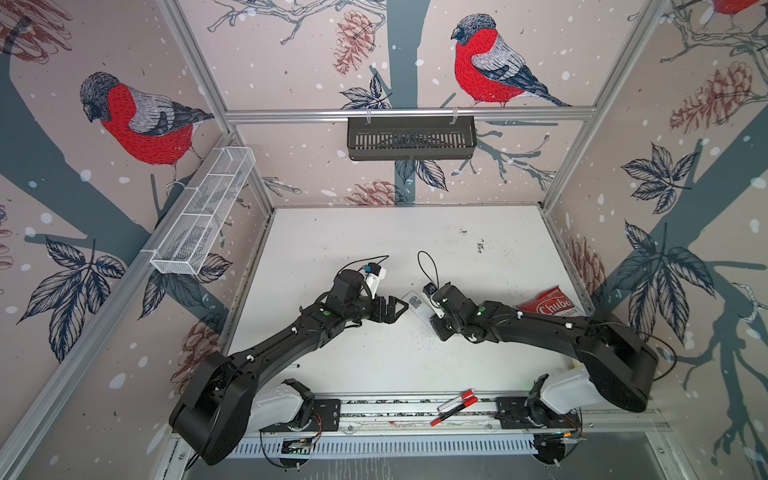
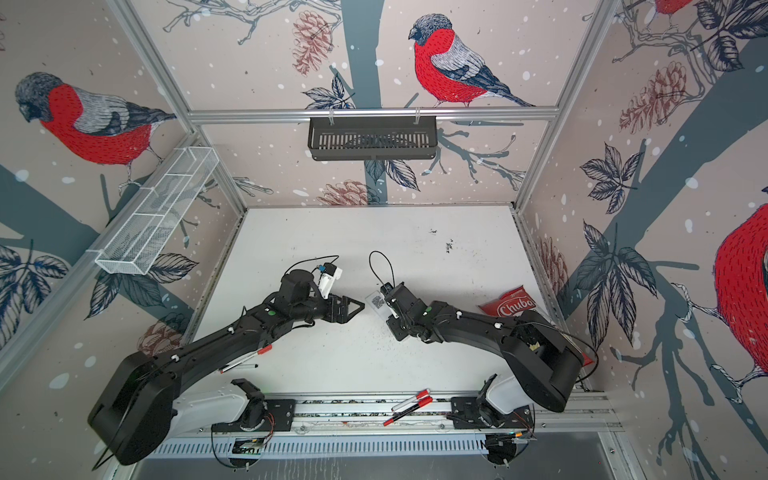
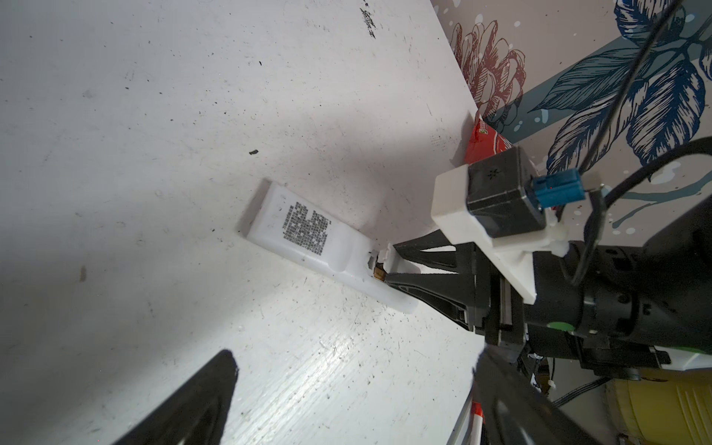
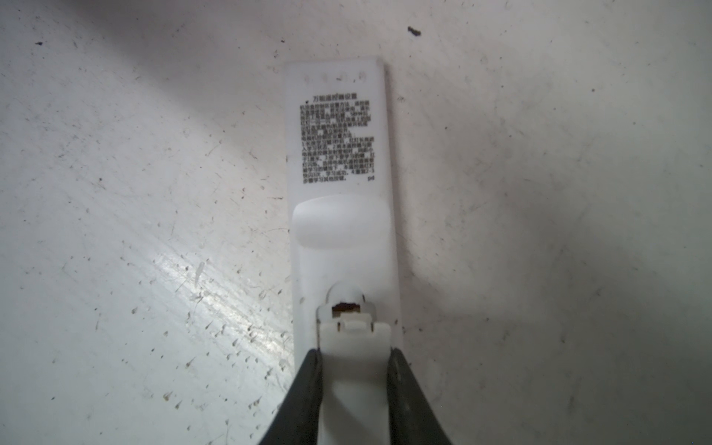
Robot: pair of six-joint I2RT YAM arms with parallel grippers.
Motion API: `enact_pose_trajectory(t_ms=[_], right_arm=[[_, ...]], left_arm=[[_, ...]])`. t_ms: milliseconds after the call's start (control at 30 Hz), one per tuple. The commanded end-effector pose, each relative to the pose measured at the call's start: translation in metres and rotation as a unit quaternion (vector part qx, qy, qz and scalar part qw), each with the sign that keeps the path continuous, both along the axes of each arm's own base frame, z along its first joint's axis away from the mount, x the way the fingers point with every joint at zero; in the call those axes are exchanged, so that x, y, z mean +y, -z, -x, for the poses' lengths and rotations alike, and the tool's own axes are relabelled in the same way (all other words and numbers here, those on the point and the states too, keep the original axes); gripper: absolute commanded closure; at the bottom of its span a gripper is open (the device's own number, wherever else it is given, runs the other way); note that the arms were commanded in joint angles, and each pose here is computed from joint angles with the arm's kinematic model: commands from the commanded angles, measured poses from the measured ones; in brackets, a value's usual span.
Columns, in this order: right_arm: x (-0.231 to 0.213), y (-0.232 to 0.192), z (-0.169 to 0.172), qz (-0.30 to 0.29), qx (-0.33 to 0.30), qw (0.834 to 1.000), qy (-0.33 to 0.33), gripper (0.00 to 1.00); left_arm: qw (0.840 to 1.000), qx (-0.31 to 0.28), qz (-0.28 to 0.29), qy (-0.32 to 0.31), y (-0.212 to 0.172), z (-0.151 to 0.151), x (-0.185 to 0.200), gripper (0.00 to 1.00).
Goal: Load the batteries into the remote control
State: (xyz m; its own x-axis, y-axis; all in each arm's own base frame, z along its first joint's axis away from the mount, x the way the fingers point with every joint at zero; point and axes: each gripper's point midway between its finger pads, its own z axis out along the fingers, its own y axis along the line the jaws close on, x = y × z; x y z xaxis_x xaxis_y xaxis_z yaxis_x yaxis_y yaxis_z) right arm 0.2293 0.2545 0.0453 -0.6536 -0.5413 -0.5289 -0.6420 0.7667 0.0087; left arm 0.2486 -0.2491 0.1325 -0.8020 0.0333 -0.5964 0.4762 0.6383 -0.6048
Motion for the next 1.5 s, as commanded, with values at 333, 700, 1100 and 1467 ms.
enact_pose_trajectory(t_ms=[333, 700, 1100, 1467], right_arm=[[-0.002, 0.002, 0.004, 0.016, 0.002, 1.0, -0.004, 0.65], [-0.001, -0.01, 0.002, 0.006, -0.004, 1.0, -0.002, 0.58], [-0.008, -0.046, -0.009, -0.077, 0.011, 0.996, 0.041, 0.28], [-0.022, -0.01, -0.023, -0.003, 0.051, 0.995, 0.08, 0.25]], left_arm=[[1.0, -0.011, 0.006, 0.011, -0.007, -0.002, -0.003, 0.03], [1.0, -0.01, 0.006, 0.012, -0.009, -0.006, -0.006, 0.03], [1.0, -0.009, 0.015, 0.025, -0.009, -0.012, -0.014, 0.03], [0.999, -0.007, 0.017, 0.034, -0.008, -0.01, -0.016, 0.03]])
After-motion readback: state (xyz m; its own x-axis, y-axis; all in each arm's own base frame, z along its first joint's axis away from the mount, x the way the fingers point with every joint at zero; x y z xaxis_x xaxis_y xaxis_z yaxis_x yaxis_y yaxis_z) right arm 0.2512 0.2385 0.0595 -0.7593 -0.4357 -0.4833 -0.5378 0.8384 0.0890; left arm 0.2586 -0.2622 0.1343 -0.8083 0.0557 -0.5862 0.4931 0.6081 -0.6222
